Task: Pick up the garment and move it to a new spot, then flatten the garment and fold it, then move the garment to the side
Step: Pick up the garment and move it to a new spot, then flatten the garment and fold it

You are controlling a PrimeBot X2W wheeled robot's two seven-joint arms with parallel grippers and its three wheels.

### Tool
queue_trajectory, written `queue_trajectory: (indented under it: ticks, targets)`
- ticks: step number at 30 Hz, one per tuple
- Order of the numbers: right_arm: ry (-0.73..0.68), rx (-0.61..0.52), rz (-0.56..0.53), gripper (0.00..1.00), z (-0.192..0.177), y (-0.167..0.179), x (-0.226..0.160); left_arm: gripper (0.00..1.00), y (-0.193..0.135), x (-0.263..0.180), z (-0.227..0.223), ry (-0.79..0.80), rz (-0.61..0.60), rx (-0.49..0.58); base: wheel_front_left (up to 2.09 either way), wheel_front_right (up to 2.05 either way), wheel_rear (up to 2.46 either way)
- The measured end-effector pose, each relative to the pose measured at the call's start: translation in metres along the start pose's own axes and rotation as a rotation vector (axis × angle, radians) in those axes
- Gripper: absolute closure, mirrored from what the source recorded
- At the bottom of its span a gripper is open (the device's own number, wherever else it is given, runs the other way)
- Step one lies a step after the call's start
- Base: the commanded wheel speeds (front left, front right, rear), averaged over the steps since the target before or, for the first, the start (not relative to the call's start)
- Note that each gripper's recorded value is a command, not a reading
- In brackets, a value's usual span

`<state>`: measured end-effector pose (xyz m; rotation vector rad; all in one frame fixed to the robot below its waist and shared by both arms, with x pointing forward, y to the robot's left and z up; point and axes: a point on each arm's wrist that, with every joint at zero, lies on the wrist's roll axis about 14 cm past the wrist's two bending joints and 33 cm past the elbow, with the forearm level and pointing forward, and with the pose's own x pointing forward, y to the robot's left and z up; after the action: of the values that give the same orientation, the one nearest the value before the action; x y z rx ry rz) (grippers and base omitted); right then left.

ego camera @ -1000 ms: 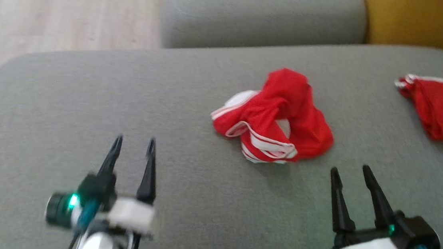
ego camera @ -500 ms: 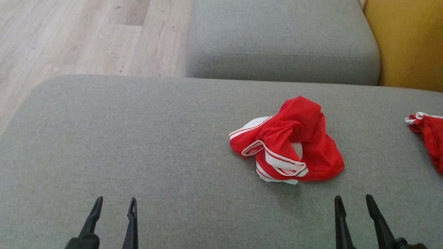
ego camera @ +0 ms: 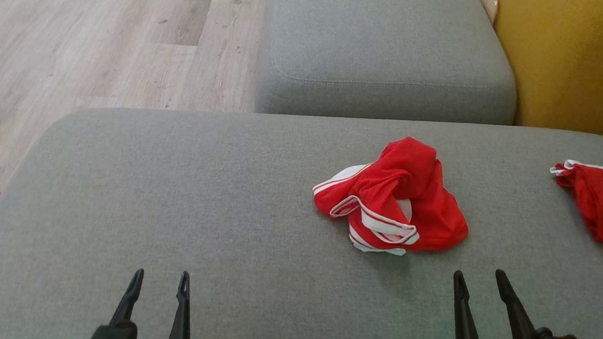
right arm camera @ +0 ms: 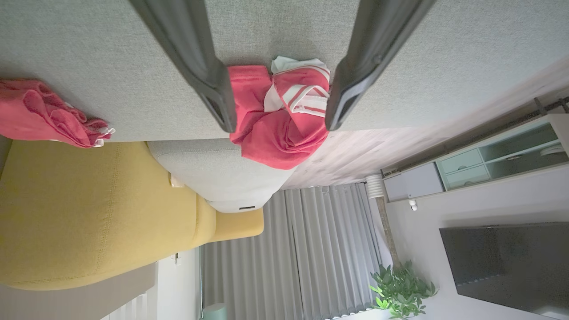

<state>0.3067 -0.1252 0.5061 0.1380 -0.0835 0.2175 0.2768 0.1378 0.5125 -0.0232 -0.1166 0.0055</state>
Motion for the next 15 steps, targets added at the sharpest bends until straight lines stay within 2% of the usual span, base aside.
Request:
queue_trajectory:
  ticks: [15]
  targets:
    - [0.001, 0.001, 0.004, 0.00, -0.0003, 0.0012, 0.0004, 0.00, 0.0011, -0.0014, -0.0023, 0.006, -0.002, 0.008, 0.00, 0.00, 0.00]
